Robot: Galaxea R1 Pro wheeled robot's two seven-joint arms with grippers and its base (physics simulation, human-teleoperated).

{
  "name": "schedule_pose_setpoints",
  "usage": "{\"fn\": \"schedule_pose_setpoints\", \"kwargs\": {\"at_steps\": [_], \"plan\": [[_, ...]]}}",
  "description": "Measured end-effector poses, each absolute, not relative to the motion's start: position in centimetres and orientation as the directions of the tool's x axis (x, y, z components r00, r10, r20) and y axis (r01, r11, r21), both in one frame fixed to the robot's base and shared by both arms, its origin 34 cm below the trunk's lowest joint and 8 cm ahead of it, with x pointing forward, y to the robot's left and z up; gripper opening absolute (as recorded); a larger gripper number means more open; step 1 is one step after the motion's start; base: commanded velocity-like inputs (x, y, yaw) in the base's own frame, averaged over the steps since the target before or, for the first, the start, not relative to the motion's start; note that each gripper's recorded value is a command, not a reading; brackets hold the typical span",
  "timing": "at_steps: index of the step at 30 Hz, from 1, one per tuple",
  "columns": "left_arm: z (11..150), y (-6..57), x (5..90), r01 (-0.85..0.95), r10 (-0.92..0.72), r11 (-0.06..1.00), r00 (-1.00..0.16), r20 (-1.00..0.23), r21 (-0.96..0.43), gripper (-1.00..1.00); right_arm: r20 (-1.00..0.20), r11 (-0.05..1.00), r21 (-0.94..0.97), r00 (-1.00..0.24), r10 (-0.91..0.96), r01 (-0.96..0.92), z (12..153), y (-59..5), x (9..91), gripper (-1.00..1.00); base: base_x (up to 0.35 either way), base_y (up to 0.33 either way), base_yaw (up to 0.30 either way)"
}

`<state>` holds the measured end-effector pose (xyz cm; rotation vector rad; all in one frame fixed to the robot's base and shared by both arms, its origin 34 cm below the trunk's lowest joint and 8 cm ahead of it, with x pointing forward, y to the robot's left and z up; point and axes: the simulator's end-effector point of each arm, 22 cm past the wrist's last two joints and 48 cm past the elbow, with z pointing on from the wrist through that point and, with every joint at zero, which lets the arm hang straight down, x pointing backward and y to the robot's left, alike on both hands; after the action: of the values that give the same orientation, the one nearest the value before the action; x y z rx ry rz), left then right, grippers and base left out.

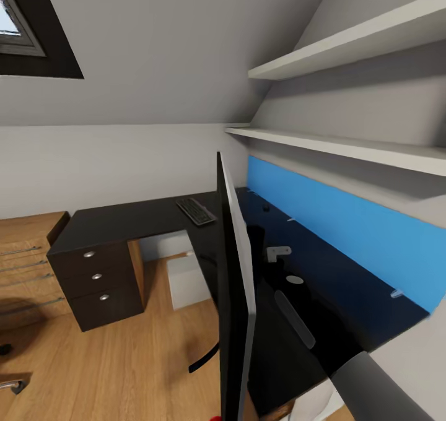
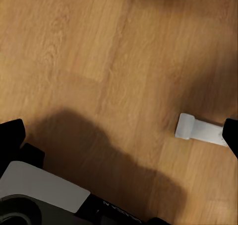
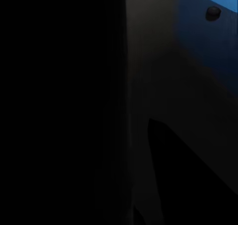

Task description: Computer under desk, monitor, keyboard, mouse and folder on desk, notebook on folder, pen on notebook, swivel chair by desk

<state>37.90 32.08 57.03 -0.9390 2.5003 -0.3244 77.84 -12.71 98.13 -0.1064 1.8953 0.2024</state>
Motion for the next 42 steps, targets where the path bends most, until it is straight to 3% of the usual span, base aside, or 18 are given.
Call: {"fn": "schedule_pose_setpoints", "kwargs": {"at_steps": [27, 32, 42], "plan": [[56.5, 32.6, 35.3, -0.580, -0.676, 0.735, -0.666, -0.316, -0.350, 1.00, -0.943, 0.981, 0.086, -0.333, 0.024, -0.173, 97.9, -12.8, 77.8, -1.00, 0.000, -0.337, 0.271], [57.9, 34.6, 28.6, -0.631, -0.704, 0.708, -0.597, -0.384, -0.317, 1.00, -0.942, 0.981, 0.083, -0.334, 0.021, -0.173, 97.7, -13.2, 77.9, -1.00, 0.000, -0.337, 0.086], [58.1, 35.2, 27.7, -0.655, -0.721, 0.688, -0.568, -0.396, -0.312, 1.00, -0.943, 0.981, 0.078, -0.333, 0.015, -0.176, 97.8, -13.0, 77.8, -1.00, 0.000, -0.337, 0.003]]}}
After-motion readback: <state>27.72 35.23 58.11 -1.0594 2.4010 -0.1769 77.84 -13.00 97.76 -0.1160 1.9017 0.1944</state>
